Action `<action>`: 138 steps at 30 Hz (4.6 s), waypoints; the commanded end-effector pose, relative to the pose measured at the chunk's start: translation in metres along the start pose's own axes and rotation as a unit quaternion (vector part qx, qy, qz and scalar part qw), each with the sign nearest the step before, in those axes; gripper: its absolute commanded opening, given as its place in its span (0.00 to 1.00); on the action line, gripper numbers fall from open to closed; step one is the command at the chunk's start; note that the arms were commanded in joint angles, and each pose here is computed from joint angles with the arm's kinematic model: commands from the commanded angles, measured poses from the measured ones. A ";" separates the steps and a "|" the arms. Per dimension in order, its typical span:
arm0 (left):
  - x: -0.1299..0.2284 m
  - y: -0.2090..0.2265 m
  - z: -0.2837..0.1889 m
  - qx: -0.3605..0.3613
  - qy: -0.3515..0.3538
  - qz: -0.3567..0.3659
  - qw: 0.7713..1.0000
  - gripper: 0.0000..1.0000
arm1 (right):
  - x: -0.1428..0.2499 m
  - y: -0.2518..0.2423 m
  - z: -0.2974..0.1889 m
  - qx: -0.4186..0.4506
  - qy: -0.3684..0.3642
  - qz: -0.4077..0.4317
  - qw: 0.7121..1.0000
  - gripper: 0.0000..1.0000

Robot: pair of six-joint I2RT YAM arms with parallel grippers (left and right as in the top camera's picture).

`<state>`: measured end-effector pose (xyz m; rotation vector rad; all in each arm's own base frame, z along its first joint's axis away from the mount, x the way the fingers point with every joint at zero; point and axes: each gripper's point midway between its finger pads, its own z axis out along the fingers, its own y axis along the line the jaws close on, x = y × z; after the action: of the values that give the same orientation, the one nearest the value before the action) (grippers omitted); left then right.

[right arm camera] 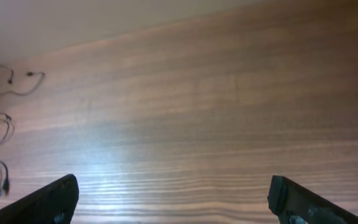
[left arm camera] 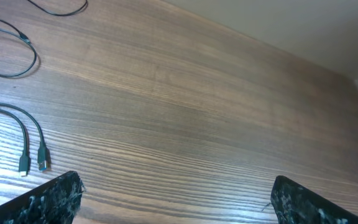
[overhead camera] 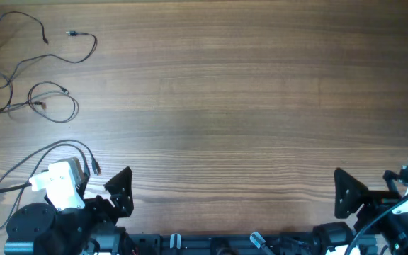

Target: Untangle cables

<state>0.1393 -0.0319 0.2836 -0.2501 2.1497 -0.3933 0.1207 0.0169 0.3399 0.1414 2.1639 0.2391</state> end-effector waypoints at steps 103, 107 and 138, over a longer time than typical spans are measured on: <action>0.028 0.067 0.152 -0.011 -0.258 0.107 0.960 1.00 | 0.059 -0.039 0.194 -0.016 -0.293 -0.110 0.950 1.00; 0.029 0.064 0.152 -0.017 -0.255 0.153 0.955 1.00 | 0.059 -0.039 0.194 -0.016 -0.293 -0.110 0.950 1.00; 0.028 0.067 0.151 -0.032 -0.257 0.182 0.949 1.00 | 0.059 -0.039 0.194 -0.016 -0.293 -0.110 0.950 1.00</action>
<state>0.2461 -0.0100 0.1578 0.0139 1.6475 -0.0565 0.2466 0.0143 0.1730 -0.0656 1.5793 0.0843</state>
